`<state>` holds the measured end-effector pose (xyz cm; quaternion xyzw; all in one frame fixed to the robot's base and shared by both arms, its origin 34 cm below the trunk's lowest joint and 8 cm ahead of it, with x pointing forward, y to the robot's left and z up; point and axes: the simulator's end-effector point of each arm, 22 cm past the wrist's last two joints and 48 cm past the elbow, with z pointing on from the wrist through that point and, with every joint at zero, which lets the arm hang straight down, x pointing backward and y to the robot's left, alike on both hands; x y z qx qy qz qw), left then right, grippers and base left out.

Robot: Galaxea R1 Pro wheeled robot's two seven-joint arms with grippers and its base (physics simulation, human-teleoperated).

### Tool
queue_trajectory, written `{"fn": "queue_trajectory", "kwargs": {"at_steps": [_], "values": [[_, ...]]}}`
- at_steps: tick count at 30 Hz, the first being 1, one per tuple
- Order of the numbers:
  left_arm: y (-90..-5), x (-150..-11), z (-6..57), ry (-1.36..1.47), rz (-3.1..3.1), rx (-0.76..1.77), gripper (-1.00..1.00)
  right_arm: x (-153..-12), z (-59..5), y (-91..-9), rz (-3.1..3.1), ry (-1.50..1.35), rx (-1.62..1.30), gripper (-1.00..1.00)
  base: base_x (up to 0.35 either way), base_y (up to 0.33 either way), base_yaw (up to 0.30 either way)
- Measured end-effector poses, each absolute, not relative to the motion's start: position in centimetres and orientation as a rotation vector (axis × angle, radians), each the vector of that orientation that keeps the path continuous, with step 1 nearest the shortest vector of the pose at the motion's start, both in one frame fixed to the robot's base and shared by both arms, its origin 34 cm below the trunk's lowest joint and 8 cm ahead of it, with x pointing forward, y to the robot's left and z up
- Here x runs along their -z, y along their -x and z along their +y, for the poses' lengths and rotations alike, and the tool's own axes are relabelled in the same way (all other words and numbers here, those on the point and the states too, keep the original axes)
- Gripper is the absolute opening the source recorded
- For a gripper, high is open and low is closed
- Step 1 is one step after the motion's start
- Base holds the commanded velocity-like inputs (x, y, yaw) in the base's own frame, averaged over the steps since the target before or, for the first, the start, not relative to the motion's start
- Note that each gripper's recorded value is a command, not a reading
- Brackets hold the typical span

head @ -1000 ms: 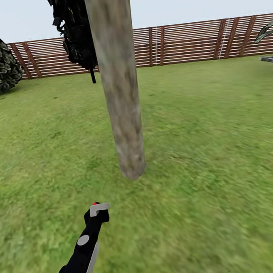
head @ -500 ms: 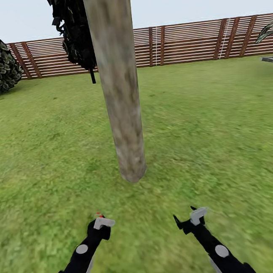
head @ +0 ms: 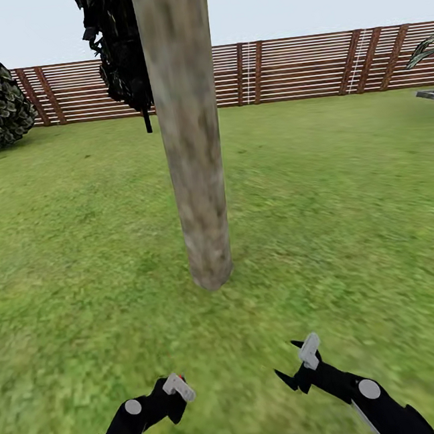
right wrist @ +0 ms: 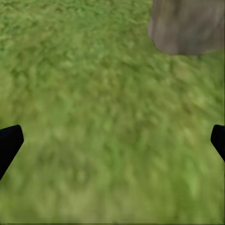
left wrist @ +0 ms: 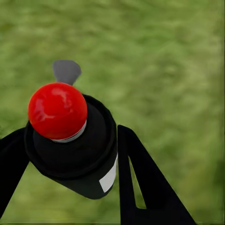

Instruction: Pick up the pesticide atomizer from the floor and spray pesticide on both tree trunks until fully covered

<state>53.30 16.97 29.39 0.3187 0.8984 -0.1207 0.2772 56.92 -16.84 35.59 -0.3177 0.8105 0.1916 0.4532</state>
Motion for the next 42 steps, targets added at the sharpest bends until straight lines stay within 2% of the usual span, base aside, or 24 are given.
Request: {"fn": "queue_trajectory", "kwargs": {"at_steps": [6, 12, 15, 20, 21, 34, 42], "values": [[-52.9, -29.1, 17.9, -0.871, 2.430, 0.319, -1.00, -35.9, -16.2, -56.3, 1.985, 0.834, -0.520, 1.00, 0.000, 0.000, 0.000], [-54.8, -31.1, 18.5, -0.950, 2.401, 0.429, -1.00, -37.8, -13.9, -57.0, 1.910, 1.029, -0.515, 1.00, 0.000, 0.000, 0.000], [-53.8, -30.2, 20.4, -1.008, 2.462, 0.399, -1.00, -39.0, -10.6, -56.8, 1.942, 1.116, -0.612, 1.00, 0.000, 0.000, 0.000], [-51.6, -29.8, 20.3, -1.199, 2.498, 0.446, -1.00, -41.3, -6.7, -56.2, 1.893, 1.280, -0.756, 1.00, 0.000, 0.000, 0.000], [-51.5, -29.8, 20.4, -1.210, 2.498, 0.444, -1.00, -41.4, -6.5, -56.2, 1.887, 1.296, -0.760, -1.00, 0.000, 0.000, 0.000], [-51.7, -29.9, 19.9, -1.297, 2.479, 0.431, -1.00, -41.9, -5.8, -56.4, 1.859, 1.365, -0.762, -1.00, 0.000, 0.000, 0.000], [-51.5, -30.5, 16.3, -1.313, 2.433, 0.512, -1.00, -42.3, -5.7, -56.9, 1.849, 1.367, -0.757, -1.00, 0.000, 0.000, 0.000]]}}
